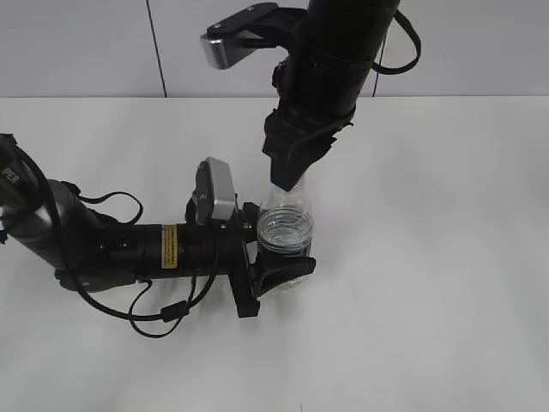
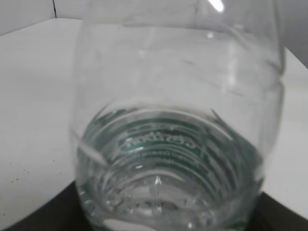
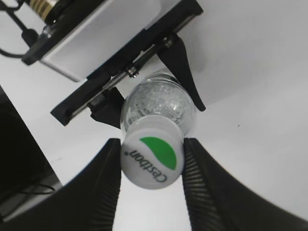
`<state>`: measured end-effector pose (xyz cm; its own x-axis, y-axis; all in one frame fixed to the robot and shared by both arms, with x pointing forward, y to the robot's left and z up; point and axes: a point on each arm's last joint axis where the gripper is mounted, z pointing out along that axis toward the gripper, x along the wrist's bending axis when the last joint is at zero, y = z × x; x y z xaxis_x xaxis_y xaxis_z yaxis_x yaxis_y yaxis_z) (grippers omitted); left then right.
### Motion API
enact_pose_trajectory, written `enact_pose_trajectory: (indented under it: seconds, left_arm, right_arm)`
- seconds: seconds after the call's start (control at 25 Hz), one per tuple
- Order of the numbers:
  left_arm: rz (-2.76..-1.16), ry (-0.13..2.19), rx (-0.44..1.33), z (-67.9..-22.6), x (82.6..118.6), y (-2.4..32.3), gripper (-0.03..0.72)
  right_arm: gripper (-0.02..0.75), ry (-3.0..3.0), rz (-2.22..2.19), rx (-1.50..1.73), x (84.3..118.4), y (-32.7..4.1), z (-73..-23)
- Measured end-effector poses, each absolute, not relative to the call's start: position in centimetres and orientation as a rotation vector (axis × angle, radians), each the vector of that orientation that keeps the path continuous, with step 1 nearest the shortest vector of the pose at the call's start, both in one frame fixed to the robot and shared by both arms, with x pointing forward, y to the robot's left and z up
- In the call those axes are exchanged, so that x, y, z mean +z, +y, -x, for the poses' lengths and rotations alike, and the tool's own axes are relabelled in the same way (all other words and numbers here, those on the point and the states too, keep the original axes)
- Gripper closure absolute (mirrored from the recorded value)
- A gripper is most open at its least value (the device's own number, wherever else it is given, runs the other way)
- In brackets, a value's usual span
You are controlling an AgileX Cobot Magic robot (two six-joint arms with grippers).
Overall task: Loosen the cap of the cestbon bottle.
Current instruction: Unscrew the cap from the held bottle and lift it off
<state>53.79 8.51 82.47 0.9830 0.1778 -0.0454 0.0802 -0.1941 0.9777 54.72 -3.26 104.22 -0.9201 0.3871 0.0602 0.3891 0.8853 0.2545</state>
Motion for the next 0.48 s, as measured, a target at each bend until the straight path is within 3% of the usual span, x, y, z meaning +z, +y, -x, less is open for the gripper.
enact_pose_trajectory:
  seconds: [0.48]
  left_arm:
    - [-1.769,0.184,0.092,-53.77,82.46,8.5,0.274]
  right_arm:
    - [0.444,-3.16,-0.601,-0.394,104.31,-3.31,-54.75]
